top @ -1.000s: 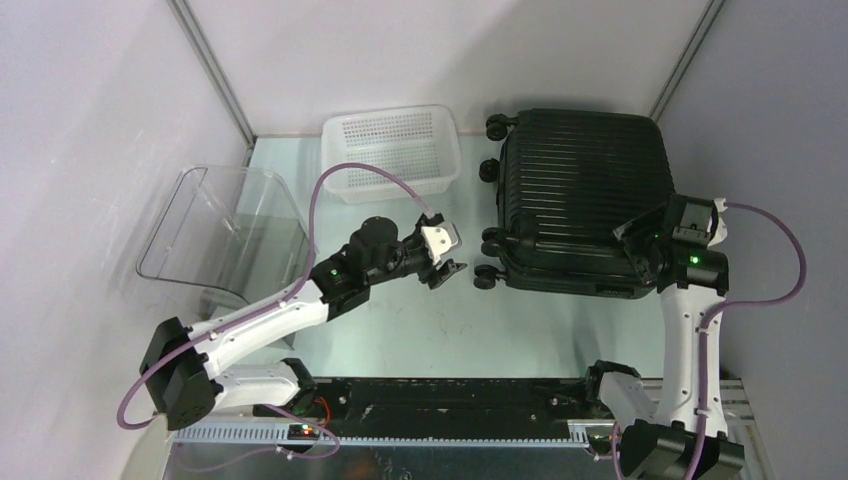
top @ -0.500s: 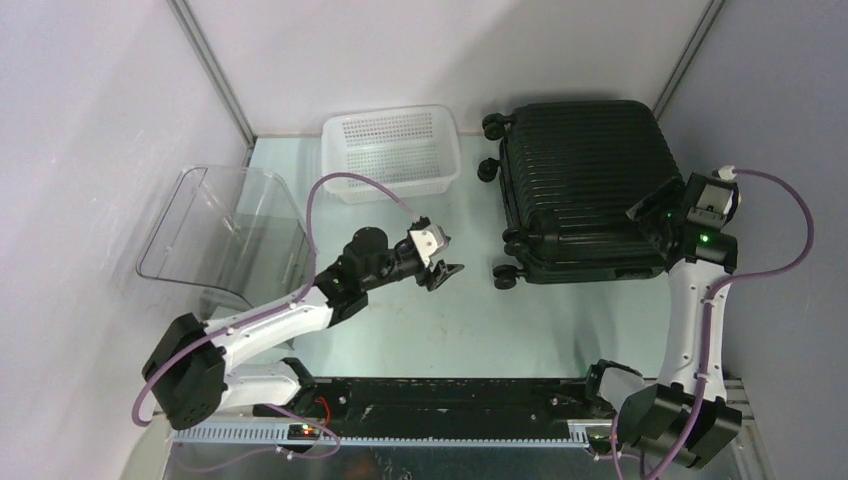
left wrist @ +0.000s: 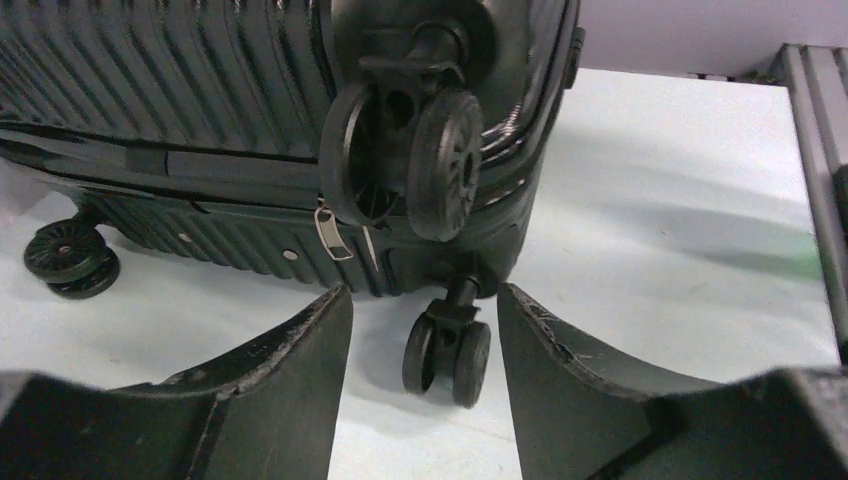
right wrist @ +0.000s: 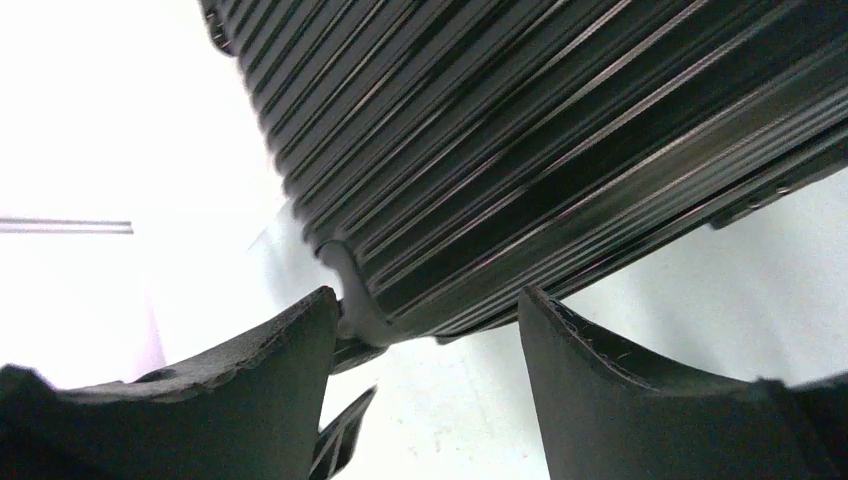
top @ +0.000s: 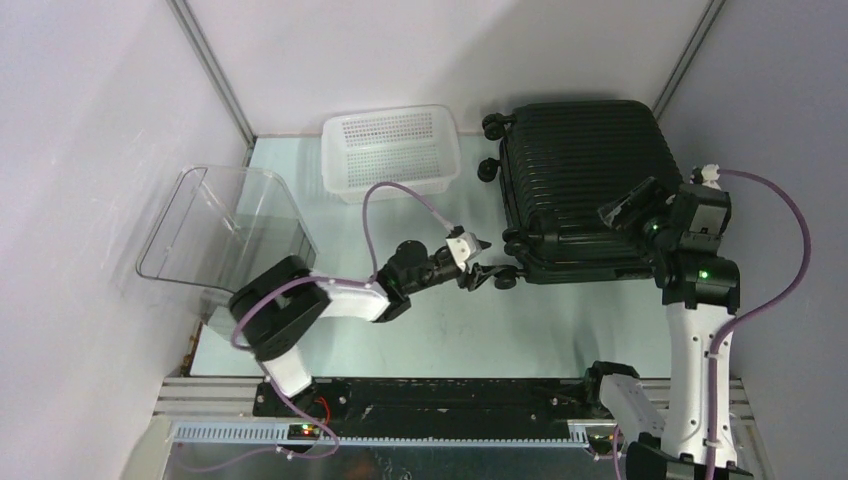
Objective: Open, take out, and arrange the luggage
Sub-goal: Rotate the luggage at the center of the board, then grab the zipper of the luggage.
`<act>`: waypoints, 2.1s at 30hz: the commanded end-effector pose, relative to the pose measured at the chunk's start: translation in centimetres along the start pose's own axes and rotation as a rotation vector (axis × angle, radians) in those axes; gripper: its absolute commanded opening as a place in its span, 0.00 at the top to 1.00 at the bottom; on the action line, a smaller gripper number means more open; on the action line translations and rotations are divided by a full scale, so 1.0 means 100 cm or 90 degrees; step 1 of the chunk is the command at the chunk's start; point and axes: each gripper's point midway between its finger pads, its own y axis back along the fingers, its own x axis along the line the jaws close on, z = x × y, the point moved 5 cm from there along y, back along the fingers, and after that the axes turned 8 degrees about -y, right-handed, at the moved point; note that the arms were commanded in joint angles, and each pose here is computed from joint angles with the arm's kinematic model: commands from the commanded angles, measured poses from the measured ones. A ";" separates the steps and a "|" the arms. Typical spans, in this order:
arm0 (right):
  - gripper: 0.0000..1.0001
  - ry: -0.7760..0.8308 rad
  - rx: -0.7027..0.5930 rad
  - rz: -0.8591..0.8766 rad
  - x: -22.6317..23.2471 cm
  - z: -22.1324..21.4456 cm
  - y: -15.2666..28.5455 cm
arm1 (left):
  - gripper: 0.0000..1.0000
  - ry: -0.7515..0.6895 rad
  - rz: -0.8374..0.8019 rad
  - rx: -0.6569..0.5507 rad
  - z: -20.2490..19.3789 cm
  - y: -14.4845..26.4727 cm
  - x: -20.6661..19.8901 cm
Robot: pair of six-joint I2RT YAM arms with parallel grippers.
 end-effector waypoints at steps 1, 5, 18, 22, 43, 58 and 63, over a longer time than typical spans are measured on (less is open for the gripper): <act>0.31 -0.010 0.004 0.067 0.023 -0.002 0.016 | 0.40 0.026 0.055 -0.129 0.027 -0.030 0.018; 0.31 -0.024 0.014 0.099 0.032 -0.004 0.020 | 0.43 0.050 0.047 -0.137 0.012 -0.051 0.016; 0.33 -0.054 0.016 0.176 0.053 -0.003 0.033 | 0.54 0.046 0.043 -0.111 -0.029 -0.066 0.010; 0.33 -0.057 0.018 0.181 0.054 -0.004 0.033 | 0.54 0.044 0.044 -0.106 -0.037 -0.070 0.011; 0.35 -0.063 0.020 0.208 0.064 -0.001 0.049 | 0.64 0.066 0.059 -0.119 -0.037 -0.089 0.020; 0.35 -0.045 0.061 0.164 0.054 -0.028 0.055 | 1.00 0.085 0.069 -0.139 -0.032 -0.086 0.023; 0.35 -0.051 0.090 0.155 0.058 -0.046 0.046 | 1.00 0.096 0.063 -0.152 -0.020 -0.079 0.021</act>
